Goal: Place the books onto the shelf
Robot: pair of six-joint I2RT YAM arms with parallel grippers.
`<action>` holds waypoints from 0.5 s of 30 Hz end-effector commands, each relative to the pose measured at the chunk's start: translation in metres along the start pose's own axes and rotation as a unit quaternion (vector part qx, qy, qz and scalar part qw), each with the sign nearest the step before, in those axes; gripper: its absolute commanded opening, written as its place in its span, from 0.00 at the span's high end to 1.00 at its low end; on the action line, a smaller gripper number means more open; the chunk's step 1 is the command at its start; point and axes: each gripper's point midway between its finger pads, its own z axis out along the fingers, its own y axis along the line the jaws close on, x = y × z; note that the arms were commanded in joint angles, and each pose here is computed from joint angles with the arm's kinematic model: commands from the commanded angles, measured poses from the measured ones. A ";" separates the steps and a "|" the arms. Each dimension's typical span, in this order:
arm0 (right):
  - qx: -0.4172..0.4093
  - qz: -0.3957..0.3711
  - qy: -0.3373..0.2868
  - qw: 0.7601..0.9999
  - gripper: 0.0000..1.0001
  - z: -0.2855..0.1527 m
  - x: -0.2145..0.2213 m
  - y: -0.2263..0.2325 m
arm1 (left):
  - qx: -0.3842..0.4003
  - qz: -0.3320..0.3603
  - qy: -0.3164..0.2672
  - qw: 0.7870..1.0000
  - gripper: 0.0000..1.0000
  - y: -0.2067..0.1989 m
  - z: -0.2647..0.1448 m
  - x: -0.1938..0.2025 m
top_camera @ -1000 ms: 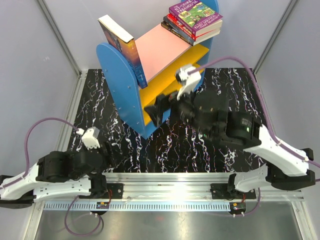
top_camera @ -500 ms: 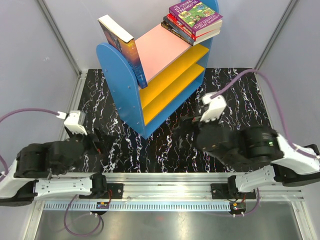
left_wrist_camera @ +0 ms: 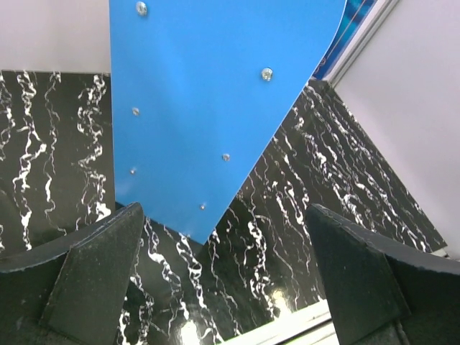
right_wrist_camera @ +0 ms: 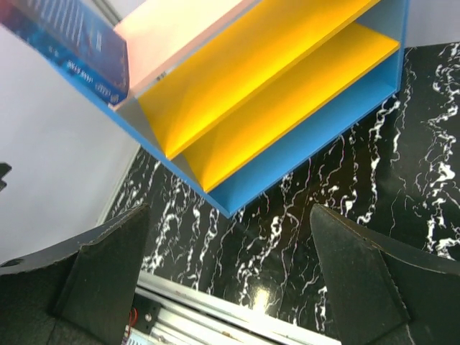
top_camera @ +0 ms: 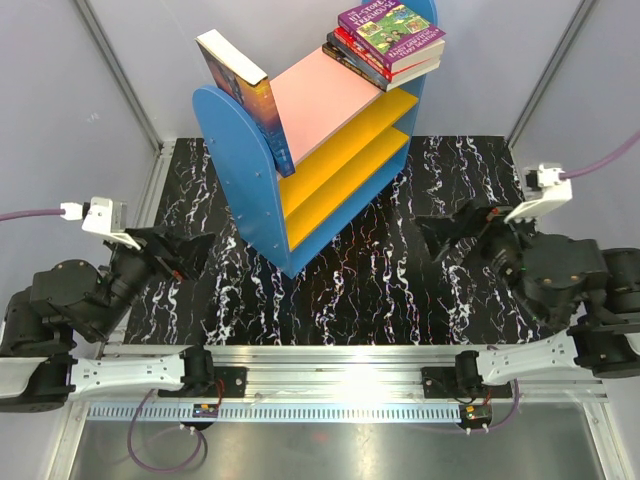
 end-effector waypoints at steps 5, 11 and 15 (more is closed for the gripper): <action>-0.006 0.053 -0.061 0.997 0.00 -0.017 -0.034 -0.039 | -0.020 0.008 -0.034 0.999 0.01 -0.005 0.009 -0.017; -0.019 0.040 -0.058 0.997 0.00 -0.020 -0.032 -0.044 | -0.036 0.017 -0.042 0.998 0.01 -0.005 0.014 -0.019; -0.020 0.030 -0.061 0.997 0.00 -0.020 -0.032 -0.047 | -0.043 0.022 -0.043 0.998 0.01 -0.007 0.017 -0.017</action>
